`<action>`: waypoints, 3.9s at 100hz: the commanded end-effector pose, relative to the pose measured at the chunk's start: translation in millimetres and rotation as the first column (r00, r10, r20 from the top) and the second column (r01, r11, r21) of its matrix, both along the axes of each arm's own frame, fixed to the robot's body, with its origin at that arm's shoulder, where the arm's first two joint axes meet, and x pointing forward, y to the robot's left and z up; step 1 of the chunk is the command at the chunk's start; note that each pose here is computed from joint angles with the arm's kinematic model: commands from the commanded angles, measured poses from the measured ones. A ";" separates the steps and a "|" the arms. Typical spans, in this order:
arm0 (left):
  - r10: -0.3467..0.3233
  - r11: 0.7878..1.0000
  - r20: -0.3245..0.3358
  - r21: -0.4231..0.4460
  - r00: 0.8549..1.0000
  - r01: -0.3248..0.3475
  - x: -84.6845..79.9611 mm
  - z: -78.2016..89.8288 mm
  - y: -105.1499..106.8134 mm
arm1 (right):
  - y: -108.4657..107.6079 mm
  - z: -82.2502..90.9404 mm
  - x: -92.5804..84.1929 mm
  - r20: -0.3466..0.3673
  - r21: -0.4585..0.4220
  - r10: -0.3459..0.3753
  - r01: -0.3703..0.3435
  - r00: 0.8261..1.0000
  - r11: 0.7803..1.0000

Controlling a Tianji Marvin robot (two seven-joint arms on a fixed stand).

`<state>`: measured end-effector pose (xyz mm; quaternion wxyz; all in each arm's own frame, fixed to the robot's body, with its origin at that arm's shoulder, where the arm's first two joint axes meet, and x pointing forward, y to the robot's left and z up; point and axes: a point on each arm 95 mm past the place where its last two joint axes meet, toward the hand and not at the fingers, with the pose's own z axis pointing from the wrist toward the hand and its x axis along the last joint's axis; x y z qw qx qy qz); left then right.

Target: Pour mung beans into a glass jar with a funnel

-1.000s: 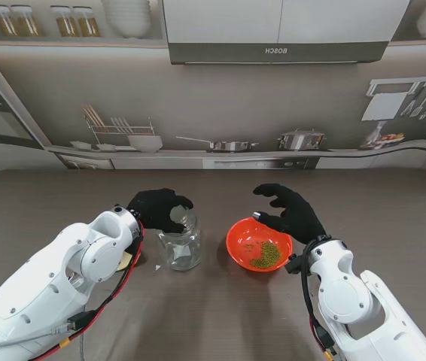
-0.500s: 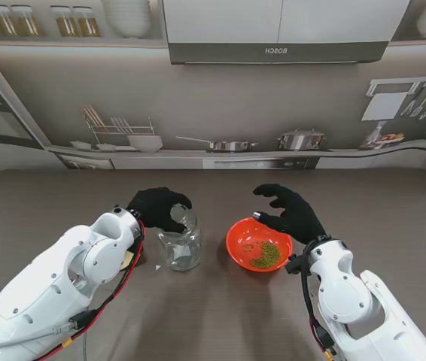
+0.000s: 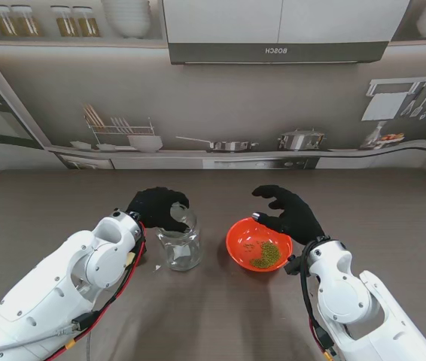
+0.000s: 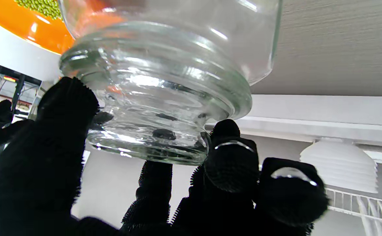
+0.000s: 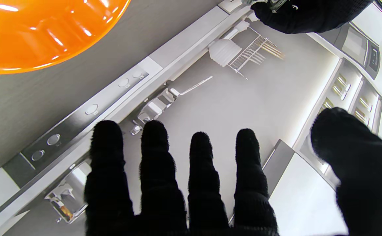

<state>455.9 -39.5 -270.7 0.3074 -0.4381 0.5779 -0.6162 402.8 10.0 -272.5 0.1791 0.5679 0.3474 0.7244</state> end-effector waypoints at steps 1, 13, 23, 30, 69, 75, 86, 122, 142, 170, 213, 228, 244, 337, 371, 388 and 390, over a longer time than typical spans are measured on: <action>0.015 1.000 -0.135 0.028 0.991 -0.011 -13.8 -46.6 4.9 | 3.0 -3.0 -1.3 -0.014 0.000 0.013 -0.013 1.000 1.000; 0.022 1.000 -0.128 0.002 0.992 -0.022 -15.2 -49.4 4.9 | 3.3 -3.6 -1.1 -0.015 0.002 0.014 -0.014 1.000 1.000; 0.028 0.999 -0.109 -0.026 0.994 -0.031 -15.6 -48.2 4.4 | 3.4 -3.8 -0.9 -0.017 0.002 0.015 -0.015 1.000 1.000; 0.034 0.998 -0.098 -0.046 0.995 -0.039 -15.9 -45.3 3.9 | 3.4 -3.9 -0.8 -0.017 0.002 0.014 -0.014 1.000 1.000; 0.035 0.996 -0.044 -0.084 0.998 -0.038 -16.1 -22.8 0.2 | 2.8 -2.9 -1.6 -0.017 0.003 0.013 -0.013 1.000 1.000; 0.035 0.996 -0.035 -0.087 0.999 -0.038 -15.3 -19.2 -0.1 | 2.8 -2.9 -1.5 -0.018 0.003 0.014 -0.014 1.000 1.000; 0.038 0.995 -0.019 -0.092 0.999 -0.039 -14.1 -12.4 -0.4 | 2.7 -2.8 -1.3 -0.019 0.004 0.014 -0.014 1.000 1.000; 0.048 0.992 0.013 -0.118 0.999 -0.046 -13.1 0.8 0.0 | 2.5 -2.8 -0.8 -0.019 0.007 0.015 -0.015 1.000 1.000; 0.056 0.987 0.004 -0.153 0.998 -0.055 -14.1 -0.2 -2.4 | 2.5 -2.9 -0.5 -0.020 0.011 0.014 -0.013 1.000 1.000; 0.071 0.978 -0.001 -0.198 0.997 -0.070 -15.9 2.1 -0.9 | 2.5 -3.2 -0.4 -0.021 0.013 0.014 -0.013 1.000 1.000; 0.102 0.962 0.010 -0.254 0.995 -0.096 -19.2 9.0 6.7 | 2.9 -3.8 -0.2 -0.025 0.020 0.014 -0.013 1.000 1.000; 0.118 0.952 0.003 -0.286 0.993 -0.112 -19.6 10.1 8.4 | 2.9 -4.1 -0.2 -0.026 0.021 0.014 -0.014 1.000 1.000; 0.142 0.937 -0.002 -0.322 0.990 -0.135 -19.6 12.0 11.0 | 3.0 -4.3 -0.2 -0.027 0.023 0.016 -0.015 1.000 1.000; 0.352 0.887 0.056 -0.339 0.934 -0.314 -42.8 49.0 93.2 | 6.2 -5.7 -2.1 -0.032 0.025 0.030 -0.029 0.999 0.999; 0.472 0.860 0.072 -0.260 0.879 -0.440 -72.9 42.6 144.7 | 8.0 -6.4 -2.9 -0.034 0.023 0.038 -0.037 0.999 0.999; 0.516 0.844 0.073 -0.215 0.853 -0.492 -87.1 31.9 163.6 | 9.2 -6.9 -3.2 -0.036 0.021 0.043 -0.042 0.998 0.999; 0.521 0.842 0.072 -0.210 0.851 -0.498 -88.5 30.5 165.5 | 9.3 -7.0 -3.3 -0.036 0.020 0.043 -0.042 0.998 0.999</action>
